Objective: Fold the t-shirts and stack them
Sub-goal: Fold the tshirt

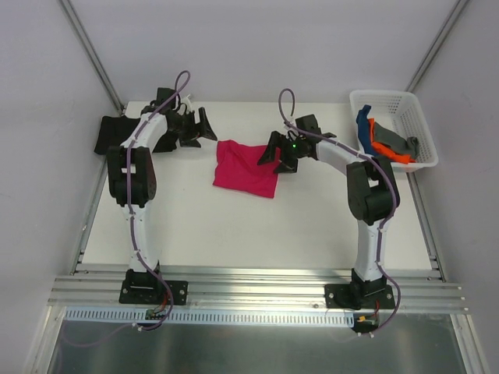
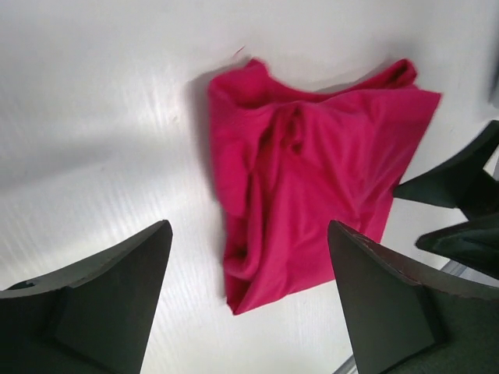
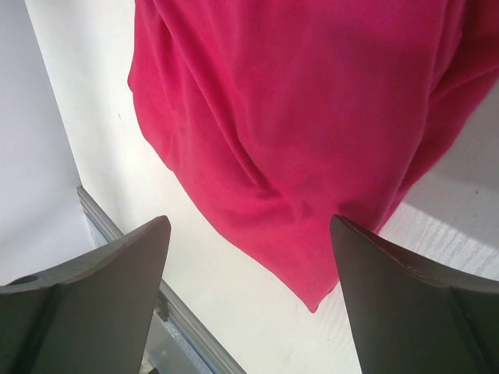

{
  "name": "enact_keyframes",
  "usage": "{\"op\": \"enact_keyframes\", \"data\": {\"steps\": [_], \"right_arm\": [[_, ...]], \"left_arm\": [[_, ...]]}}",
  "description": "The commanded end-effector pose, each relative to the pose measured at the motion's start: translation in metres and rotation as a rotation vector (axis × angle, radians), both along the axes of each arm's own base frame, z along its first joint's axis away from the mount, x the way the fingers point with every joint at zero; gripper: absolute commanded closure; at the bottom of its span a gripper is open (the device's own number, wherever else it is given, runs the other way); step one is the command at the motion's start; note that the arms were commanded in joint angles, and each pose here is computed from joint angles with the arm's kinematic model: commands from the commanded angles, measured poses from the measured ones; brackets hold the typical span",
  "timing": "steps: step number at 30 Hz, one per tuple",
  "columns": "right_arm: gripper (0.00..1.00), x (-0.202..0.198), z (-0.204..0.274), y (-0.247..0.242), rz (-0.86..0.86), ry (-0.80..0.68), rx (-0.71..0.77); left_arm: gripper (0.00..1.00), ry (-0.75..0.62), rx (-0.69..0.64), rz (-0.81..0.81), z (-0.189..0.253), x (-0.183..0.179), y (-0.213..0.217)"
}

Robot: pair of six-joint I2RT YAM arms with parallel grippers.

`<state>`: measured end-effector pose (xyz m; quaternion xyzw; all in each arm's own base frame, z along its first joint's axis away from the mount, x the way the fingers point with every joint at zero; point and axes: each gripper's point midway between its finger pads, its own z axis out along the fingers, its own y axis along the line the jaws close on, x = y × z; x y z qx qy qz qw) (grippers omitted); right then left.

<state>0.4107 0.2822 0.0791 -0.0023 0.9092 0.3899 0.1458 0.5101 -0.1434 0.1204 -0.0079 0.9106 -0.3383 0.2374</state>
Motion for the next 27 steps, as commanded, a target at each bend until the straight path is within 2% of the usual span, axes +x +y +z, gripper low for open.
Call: {"op": "enact_keyframes", "data": {"steps": [1, 6, 14, 27], "right_arm": [[0.12, -0.001, 0.009, 0.007, 0.014, -0.02, 0.011], [0.12, 0.004, 0.01, 0.01, 0.007, -0.03, 0.017], [0.12, 0.003, -0.005, 0.018, 0.02, -0.014, -0.001], [0.12, 0.008, -0.018, 0.029, 0.022, 0.018, 0.001]], "left_arm": [[0.18, 0.16, -0.04, 0.019, -0.031, -0.023, 0.004], [0.18, 0.221, -0.046, 0.052, -0.055, -0.02, 0.012], [0.19, 0.295, -0.104, 0.054, -0.085, -0.008, 0.0], [0.22, 0.367, -0.193, -0.028, -0.108, -0.01, -0.061]]}}
